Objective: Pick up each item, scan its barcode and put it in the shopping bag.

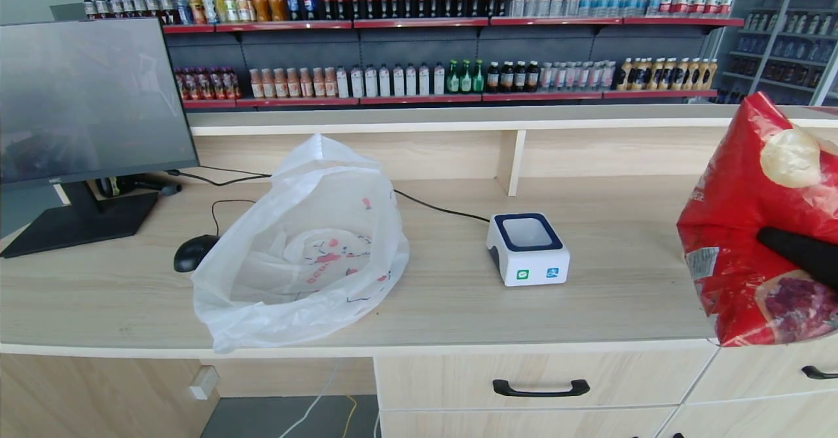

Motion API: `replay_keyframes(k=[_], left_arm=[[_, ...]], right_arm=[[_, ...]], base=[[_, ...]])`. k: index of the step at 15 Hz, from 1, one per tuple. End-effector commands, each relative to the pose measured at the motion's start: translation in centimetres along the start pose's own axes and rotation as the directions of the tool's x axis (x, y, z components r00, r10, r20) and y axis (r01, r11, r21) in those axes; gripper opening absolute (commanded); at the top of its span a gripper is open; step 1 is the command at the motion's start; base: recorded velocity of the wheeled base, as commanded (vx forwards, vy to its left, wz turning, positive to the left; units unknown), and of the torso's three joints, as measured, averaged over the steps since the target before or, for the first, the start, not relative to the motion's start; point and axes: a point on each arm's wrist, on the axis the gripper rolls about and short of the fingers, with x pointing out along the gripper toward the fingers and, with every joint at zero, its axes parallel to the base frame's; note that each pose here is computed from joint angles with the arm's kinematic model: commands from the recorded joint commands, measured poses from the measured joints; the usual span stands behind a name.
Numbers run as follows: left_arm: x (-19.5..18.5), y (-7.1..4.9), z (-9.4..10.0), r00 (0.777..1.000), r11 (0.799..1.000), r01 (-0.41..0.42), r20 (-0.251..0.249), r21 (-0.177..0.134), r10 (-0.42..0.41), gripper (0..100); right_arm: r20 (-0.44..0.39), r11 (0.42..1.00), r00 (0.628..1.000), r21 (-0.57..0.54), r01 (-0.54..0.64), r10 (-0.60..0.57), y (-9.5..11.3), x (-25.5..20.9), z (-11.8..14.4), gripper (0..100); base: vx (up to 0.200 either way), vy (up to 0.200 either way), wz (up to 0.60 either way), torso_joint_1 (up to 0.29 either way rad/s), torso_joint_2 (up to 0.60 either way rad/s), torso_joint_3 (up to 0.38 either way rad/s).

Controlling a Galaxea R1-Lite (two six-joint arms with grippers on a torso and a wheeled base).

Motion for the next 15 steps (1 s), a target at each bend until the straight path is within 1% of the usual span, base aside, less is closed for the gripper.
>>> replay_keyframes(k=[1, 2, 3, 4, 7, 8, 9, 12, 15], left_arm=[[0.0, 0.0, 0.0, 1.0, 1.0, 0.0, 0.001, 0.0, 0.0, 100], [0.0, 0.0, 0.0, 1.0, 1.0, 0.0, 0.001, 0.0, 0.0, 100], [0.0, 0.0, 0.0, 1.0, 1.0, 0.0, 0.001, 0.0, 0.0, 100], [0.0, 0.0, 0.0, 1.0, 1.0, 0.0, 0.001, 0.0, 0.0, 100], [0.0, 0.0, 0.0, 1.0, 1.0, 0.0, 0.001, 0.0, 0.0, 100], [0.0, 0.0, 0.0, 1.0, 1.0, 0.0, 0.001, 0.0, 0.0, 100], [0.0, 0.0, 0.0, 1.0, 1.0, 0.0, 0.001, 0.0, 0.0, 100], [0.0, 0.0, 0.0, 1.0, 1.0, 0.0, 0.001, 0.0, 0.0, 100], [0.0, 0.0, 0.0, 1.0, 1.0, 0.0, 0.001, 0.0, 0.0, 100]], right_arm=[[-0.049, 0.997, 0.997, 0.047, -0.062, 0.064, 0.2, 2.5, -1.1, 0], [-0.027, 0.991, 0.994, 0.075, -0.107, 0.109, 0.7, 2.8, -1.3, 0], [-0.025, 0.991, 0.993, 0.078, -0.111, 0.113, 0.8, 2.8, -1.3, 0], [-0.025, 0.975, 0.98, 0.109, -0.193, 0.197, 1.6, 3.1, -2.7, 0], [-0.018, 0.955, 0.961, 0.118, -0.272, 0.276, 2.3, 3.2, -4.3, 0], [-0.021, 0.951, 0.958, 0.129, -0.283, 0.287, 2.4, 3.2, -4.5, 0], [-0.018, 0.93, 0.943, 0.169, -0.325, 0.333, 2.8, 3.1, -4.4, 0], [-0.035, 0.872, 0.891, 0.225, -0.435, 0.453, 3.2, 2.5, -4.2, 0], [-0.032, 0.837, 0.869, 0.288, -0.465, 0.494, 3.5, 2.6, -4.0, 0]], base=[[0.0, 0.0, 0.0, 0.0, 0.0, 0.0], [0.0, 0.0, 0.0, 0.0, 0.0, 0.0], [0.0, 0.0, 0.0, 0.0, 0.0, 0.0], [0.0, 0.0, 0.0, 0.0, 0.0, 0.0], [0.0, 0.0, 0.0, 0.0, 0.0, 0.0], [0.0, 0.0, 0.0, 0.0, 0.0, 0.0], [0.0, 0.0, 0.0, 0.0, 0.0, 0.0], [0.0, 0.0, 0.0, 0.0, 0.0, 0.0], [0.0, 0.0, 0.0, 0.0, 0.0, 0.0]])
